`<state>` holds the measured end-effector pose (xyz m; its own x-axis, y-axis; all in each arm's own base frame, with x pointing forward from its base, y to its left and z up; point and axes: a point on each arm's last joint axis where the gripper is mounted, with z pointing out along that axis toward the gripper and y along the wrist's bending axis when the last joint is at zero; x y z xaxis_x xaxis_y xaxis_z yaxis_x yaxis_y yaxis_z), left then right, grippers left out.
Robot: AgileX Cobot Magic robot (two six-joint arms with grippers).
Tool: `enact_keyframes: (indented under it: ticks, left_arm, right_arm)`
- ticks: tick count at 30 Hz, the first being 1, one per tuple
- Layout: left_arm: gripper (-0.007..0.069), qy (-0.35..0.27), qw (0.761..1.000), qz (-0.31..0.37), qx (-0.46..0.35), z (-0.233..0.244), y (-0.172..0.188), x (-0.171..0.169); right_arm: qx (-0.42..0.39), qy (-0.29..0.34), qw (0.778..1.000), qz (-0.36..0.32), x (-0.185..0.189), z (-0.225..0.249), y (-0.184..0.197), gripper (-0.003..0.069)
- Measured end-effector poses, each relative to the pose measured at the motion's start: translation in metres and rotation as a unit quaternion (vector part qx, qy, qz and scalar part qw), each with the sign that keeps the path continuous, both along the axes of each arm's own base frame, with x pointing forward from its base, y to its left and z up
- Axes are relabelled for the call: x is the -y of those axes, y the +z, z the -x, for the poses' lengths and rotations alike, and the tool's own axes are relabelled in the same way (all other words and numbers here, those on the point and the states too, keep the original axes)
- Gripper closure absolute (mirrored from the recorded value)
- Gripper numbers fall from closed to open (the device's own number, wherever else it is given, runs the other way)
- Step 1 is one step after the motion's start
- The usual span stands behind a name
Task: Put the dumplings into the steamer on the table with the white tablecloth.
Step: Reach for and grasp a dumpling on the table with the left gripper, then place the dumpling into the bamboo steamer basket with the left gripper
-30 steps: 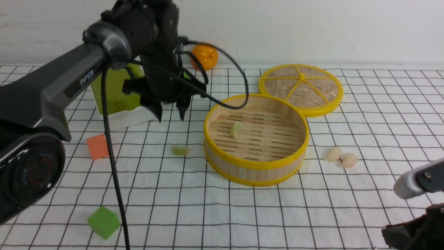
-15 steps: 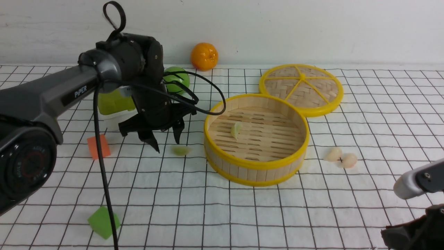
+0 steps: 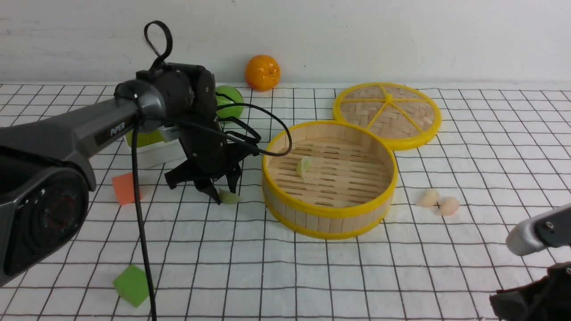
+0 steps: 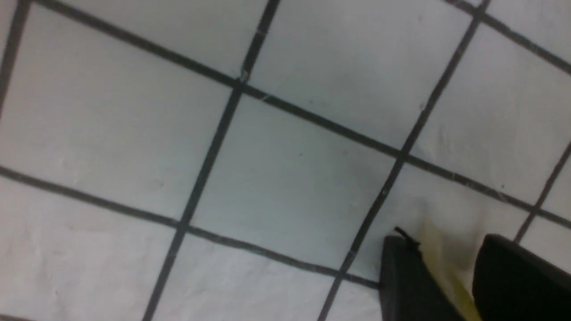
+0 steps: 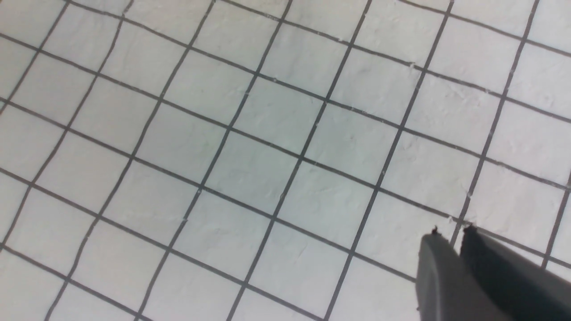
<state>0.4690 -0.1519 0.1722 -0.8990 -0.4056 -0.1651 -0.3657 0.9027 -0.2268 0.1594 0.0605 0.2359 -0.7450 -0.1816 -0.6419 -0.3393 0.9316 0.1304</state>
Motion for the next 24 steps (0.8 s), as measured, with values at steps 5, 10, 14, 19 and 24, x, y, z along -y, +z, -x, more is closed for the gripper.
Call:
enact_keyframes:
  ticks: [5, 10, 14, 19, 24]
  left_arm:
    - [0.0495, -0.063, 0.998, -0.016, 0.003, 0.003, 0.006, -0.001]
    - [0.0495, -0.116, 0.992, -0.024, 0.035, 0.008, 0.036, -0.002]
    - [0.0495, -0.163, 0.983, -0.008, 0.085, 0.013, 0.084, 0.008]
    - [0.0495, -0.279, 0.944, 0.009, 0.174, 0.028, 0.129, 0.056]
    - [0.0495, -0.37, 0.899, 0.0, 0.235, 0.035, 0.115, 0.111]
  right_arm:
    - [0.0, 0.0, 1.0, 0.0, 0.0, 0.0, 0.0, 0.0584]
    - [0.0, 0.0, 1.0, 0.0, 0.0, 0.0, 0.0, 0.058]
    - [0.001, 0.0, 1.0, 0.0, 0.0, 0.0, 0.0, 0.0576]
    - [0.008, -0.002, 1.0, -0.002, 0.0, -0.001, 0.001, 0.0576]
    - [0.008, -0.002, 1.0, -0.002, 0.0, -0.001, 0.001, 0.0572]
